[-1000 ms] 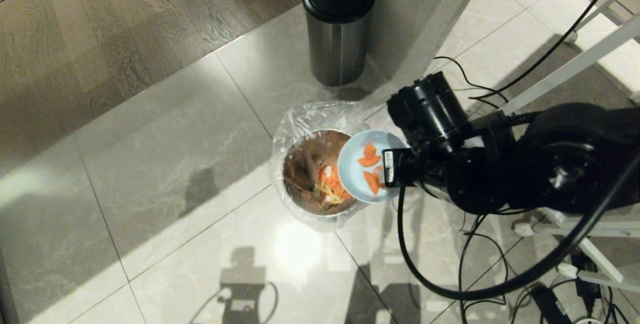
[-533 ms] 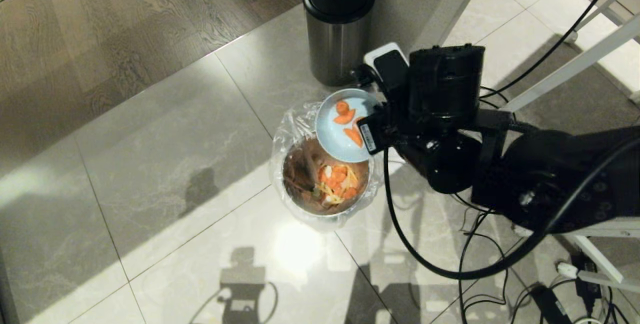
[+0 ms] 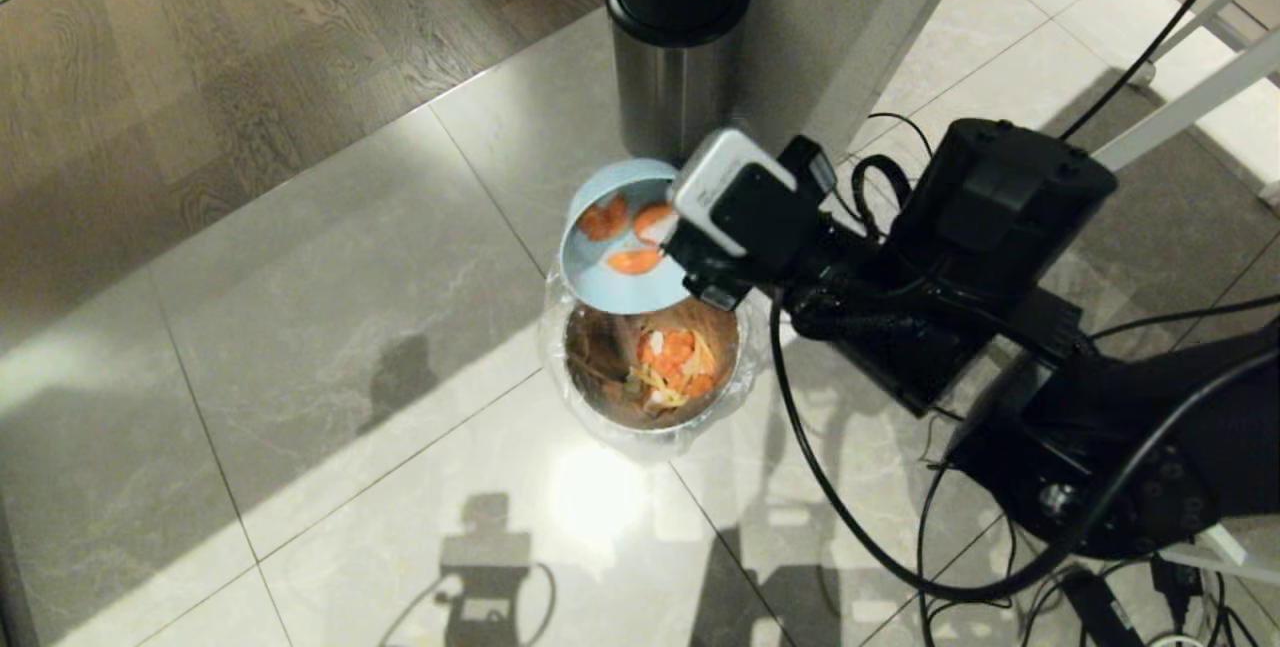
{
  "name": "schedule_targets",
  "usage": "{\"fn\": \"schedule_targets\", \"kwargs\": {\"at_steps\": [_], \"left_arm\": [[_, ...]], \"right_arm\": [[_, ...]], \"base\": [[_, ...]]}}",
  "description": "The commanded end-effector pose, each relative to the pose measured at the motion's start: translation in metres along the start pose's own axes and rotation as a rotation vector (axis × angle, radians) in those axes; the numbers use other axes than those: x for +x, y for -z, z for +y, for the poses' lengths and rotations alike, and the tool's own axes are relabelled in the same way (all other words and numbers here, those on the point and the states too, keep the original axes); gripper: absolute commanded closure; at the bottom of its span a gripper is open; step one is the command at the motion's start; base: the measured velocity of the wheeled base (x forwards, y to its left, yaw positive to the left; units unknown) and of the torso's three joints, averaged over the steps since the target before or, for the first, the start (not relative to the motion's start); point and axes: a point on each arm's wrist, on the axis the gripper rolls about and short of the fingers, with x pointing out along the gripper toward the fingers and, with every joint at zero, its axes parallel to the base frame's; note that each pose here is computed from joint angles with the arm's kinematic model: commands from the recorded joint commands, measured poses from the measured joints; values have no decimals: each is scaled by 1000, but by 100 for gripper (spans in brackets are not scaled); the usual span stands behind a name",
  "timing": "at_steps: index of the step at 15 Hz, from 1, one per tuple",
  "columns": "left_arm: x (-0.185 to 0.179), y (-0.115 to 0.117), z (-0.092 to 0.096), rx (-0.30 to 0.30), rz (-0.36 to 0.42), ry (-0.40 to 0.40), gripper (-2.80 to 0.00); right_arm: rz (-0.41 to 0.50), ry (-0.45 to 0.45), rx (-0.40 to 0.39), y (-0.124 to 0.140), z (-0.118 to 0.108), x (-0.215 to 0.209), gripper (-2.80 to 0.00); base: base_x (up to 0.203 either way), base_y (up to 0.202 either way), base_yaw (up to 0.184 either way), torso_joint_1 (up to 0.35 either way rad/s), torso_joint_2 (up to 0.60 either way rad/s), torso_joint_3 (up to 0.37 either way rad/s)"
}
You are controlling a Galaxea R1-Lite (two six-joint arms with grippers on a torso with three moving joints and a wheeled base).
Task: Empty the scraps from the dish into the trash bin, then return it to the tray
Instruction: Pour the leftover food from the bowl into the trash can
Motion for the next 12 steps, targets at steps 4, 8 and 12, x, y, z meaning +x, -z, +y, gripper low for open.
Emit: {"fn": "schedule_targets", "kwargs": {"at_steps": [4, 8, 12], "left_arm": [[0, 0, 0, -1, 1, -1, 0], [0, 0, 0, -1, 1, -2, 0], [0, 0, 0, -1, -1, -1, 0]], "right_arm": [[-230, -144, -266, 5, 9, 1, 0], [-260, -165, -346, 19, 0, 0, 0], [-280, -174, -392, 32, -11, -1, 0]], "base": [[0, 0, 0, 0, 0, 0], [0, 0, 0, 0, 0, 0], [0, 0, 0, 0, 0, 0]]}}
